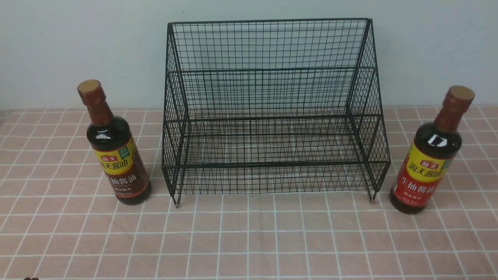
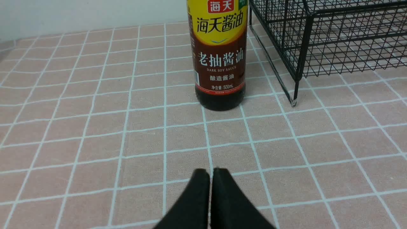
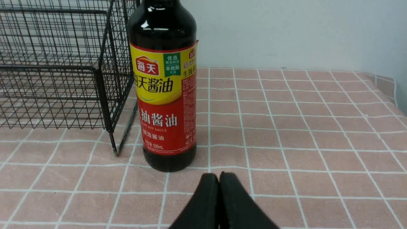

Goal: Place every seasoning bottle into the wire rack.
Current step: Use the right arm to grab the condiment bottle closest to it

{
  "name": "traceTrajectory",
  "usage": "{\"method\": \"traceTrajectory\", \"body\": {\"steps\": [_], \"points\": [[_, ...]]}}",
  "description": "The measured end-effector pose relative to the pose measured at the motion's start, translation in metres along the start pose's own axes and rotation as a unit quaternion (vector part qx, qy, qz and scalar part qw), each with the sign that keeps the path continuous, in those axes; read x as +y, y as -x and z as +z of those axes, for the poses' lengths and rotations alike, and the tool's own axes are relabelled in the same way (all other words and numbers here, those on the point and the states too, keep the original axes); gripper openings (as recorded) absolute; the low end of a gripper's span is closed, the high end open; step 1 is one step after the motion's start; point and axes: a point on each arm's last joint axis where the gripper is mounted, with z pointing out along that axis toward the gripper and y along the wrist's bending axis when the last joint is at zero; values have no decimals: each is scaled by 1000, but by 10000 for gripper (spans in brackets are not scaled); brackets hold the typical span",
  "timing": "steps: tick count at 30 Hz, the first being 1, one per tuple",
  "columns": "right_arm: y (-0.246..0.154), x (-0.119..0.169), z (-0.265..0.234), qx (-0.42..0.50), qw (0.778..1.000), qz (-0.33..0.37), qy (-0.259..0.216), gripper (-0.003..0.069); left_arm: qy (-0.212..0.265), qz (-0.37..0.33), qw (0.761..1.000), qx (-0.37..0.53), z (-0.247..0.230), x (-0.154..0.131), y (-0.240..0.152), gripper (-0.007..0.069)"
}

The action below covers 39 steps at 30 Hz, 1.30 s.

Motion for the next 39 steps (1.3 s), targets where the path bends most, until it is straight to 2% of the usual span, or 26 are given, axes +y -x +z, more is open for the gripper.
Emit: {"method": "traceTrajectory", "body": {"steps": [31,35,39], "points": [[2,0,0,-19,1000,5,0,-15,0,0,1000,0,0,0,0,-7],[20,-1,-2,-121,989,87,7,-15,0,0,1000,0,0,0,0,-7],[34,-5,-7,-205,954,218,18,-15,0,0,1000,0,0,0,0,-7]]}}
